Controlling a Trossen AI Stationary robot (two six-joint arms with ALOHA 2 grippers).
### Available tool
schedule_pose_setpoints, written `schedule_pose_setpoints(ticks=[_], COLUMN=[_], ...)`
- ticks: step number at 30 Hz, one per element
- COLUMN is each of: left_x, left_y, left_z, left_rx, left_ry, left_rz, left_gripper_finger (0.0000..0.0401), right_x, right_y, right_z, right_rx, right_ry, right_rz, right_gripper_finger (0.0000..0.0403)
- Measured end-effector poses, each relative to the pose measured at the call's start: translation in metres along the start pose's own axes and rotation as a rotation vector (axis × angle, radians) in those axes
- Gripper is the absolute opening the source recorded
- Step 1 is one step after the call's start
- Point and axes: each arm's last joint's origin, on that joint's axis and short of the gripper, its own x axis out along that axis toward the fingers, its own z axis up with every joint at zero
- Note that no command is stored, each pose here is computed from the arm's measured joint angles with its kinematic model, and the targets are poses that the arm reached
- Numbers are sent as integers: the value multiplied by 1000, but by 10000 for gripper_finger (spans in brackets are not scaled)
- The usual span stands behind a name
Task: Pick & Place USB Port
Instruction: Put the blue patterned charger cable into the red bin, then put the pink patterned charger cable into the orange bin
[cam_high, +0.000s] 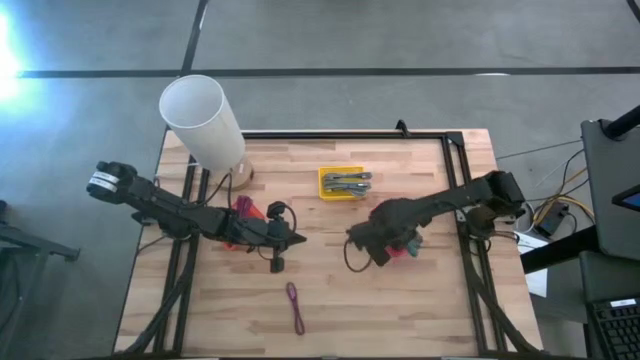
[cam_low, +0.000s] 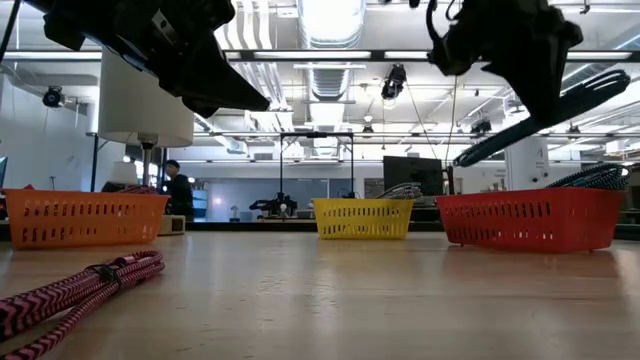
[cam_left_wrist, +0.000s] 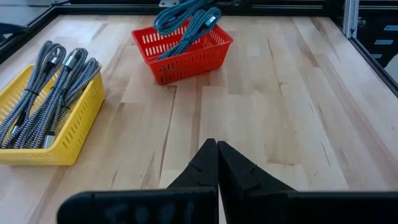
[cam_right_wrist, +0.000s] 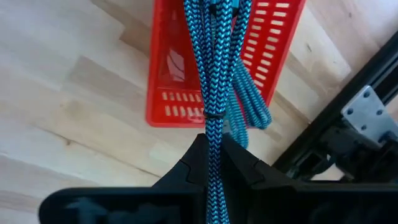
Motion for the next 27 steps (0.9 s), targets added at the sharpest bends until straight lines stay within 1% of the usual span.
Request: schedule_pose_setpoints(ticks=[5, 9, 11, 16, 21, 23, 27], left_x=[0, 0, 0, 0, 0, 0, 0], left_y=[0, 0, 0, 0, 0, 0, 0], left_z=[0, 0, 0, 0, 0, 0, 0], left_rx=[1, 0, 0, -1, -1, -1, -1], left_ry=[0, 0, 0, 1, 0, 0, 0], left_rz=[0, 0, 0, 0, 0, 0, 0], left_gripper_finger=[0, 0, 0, 0, 0, 0, 0], right_x=[10, 20, 25, 37, 49, 51, 53], right_y=[-8, -12, -15, -21, -27, -27, -22], right_z=[13, 18, 20, 26, 29, 29, 31], right_rx=[-30, -80, -80, -81, -97, -103, -141], right_ry=[53, 82, 92, 85, 115, 118, 92], right_rz=[-19, -45, -57, -111, -139, -139, -93], right_gripper_finger=[15, 16, 18, 36, 56, 64, 80])
